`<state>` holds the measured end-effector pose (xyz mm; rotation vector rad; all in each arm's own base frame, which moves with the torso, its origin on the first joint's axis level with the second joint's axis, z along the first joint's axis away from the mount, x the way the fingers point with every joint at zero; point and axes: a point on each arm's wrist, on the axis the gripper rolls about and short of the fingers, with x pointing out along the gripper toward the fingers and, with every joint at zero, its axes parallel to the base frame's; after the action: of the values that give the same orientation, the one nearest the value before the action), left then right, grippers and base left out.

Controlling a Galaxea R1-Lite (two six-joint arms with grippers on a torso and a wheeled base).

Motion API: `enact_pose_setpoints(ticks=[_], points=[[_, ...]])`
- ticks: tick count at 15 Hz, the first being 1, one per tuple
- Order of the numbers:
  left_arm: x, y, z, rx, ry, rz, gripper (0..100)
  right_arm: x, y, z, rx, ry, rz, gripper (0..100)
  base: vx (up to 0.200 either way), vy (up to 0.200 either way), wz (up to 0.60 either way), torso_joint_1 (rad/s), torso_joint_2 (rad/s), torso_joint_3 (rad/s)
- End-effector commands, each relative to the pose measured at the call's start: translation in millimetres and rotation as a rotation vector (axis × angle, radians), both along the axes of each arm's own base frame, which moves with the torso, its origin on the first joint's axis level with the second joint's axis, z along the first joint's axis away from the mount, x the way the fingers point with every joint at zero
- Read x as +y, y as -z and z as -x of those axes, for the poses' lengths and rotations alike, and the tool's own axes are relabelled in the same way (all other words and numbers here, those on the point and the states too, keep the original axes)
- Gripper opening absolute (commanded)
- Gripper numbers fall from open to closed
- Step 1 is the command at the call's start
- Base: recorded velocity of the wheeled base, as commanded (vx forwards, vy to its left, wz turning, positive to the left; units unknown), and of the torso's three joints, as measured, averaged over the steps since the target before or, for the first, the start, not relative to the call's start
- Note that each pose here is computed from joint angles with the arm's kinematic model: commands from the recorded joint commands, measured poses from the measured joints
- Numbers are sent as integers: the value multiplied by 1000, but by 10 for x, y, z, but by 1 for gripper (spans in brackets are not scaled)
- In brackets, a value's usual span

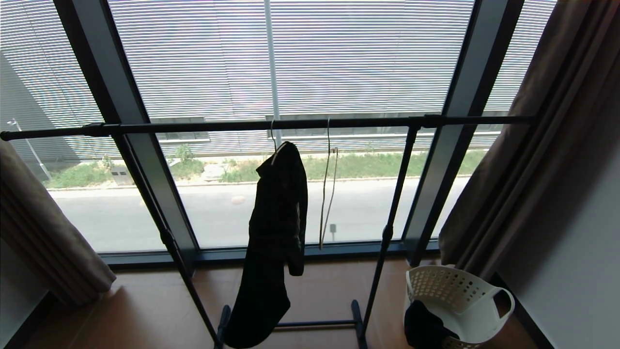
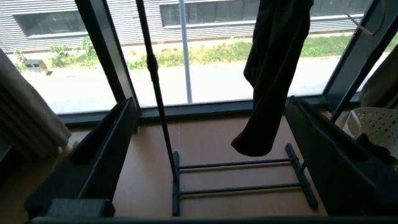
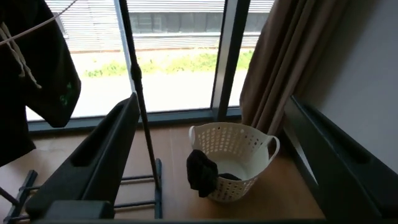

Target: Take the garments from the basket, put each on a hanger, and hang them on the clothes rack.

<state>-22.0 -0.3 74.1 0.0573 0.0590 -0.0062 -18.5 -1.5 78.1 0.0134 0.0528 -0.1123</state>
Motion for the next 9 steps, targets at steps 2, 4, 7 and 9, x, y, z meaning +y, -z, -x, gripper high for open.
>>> enact_pose_setpoints(ticks=[2, 4, 7, 9], points=[[-3, 8, 12, -15, 13, -8, 100, 8, 16, 9, 27, -135, 4, 100, 0, 0, 0, 0, 0, 0], [-17, 0, 16, -15, 79, -14, 100, 12, 26, 41, -22, -72, 10, 100, 0, 0, 0, 0, 0, 0], [-18, 1, 15, -17, 84, -15, 100, -15, 26, 43, -26, 41, -20, 100, 0, 0, 0, 0, 0, 0], [-18, 4, 14, -17, 84, -16, 100, -9, 26, 45, -21, 13, -18, 100, 0, 0, 0, 0, 0, 0]])
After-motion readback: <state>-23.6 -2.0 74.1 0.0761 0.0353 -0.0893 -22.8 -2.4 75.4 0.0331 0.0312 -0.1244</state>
